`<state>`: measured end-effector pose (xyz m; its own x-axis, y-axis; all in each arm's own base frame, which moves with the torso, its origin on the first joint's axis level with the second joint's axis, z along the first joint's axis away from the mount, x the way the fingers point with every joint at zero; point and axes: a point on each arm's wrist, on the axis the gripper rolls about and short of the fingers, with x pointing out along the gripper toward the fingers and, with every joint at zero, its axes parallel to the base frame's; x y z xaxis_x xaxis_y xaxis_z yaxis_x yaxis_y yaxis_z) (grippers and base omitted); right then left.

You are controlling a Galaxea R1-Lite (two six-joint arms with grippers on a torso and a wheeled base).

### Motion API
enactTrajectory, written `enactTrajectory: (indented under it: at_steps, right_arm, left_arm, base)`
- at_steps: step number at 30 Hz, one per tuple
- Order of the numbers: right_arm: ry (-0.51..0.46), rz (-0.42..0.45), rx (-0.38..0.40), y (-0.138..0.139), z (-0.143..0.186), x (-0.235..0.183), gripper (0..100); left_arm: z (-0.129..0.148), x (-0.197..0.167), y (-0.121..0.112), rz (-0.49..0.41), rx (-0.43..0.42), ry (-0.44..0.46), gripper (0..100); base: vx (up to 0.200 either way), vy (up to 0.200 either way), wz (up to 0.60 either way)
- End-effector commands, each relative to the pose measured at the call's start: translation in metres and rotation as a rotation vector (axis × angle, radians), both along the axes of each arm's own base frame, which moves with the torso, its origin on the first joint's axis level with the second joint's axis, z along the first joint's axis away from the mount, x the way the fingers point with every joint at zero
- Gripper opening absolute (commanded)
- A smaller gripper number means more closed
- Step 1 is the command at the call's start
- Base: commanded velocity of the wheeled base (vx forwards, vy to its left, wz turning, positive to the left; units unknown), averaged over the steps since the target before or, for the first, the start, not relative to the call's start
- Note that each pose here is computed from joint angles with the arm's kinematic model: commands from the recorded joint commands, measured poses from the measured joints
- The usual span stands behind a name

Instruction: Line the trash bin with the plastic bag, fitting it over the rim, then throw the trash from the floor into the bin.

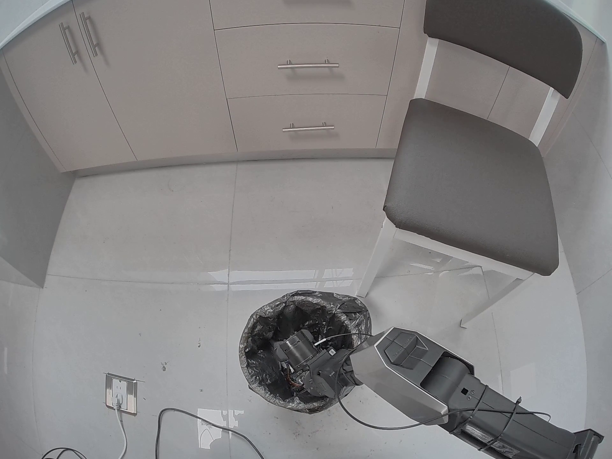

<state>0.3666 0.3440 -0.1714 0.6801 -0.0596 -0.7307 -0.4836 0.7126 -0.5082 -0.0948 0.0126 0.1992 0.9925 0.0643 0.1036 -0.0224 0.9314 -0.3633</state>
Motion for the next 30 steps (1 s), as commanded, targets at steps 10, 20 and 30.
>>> enactTrajectory:
  at_steps: [10,20,30]
  right_arm:
    - [-0.135,0.051,0.121,0.041,0.093,-0.009,0]
    - [-0.189,0.073,0.174,0.051,0.174,-0.021,0]
    - [-0.054,0.032,0.039,-0.004,0.297,-0.048,0]
  left_arm:
    - [0.003,-0.001,0.000,-0.002,-0.014,-0.008,100]
    - [0.003,0.000,0.000,-0.008,-0.010,-0.012,100]
    - [0.002,0.006,-0.001,-0.010,0.004,0.031,100]
  base:
    - [0.000,0.000,0.00]
    - [0.000,0.000,0.00]
    - [0.000,0.000,0.00]
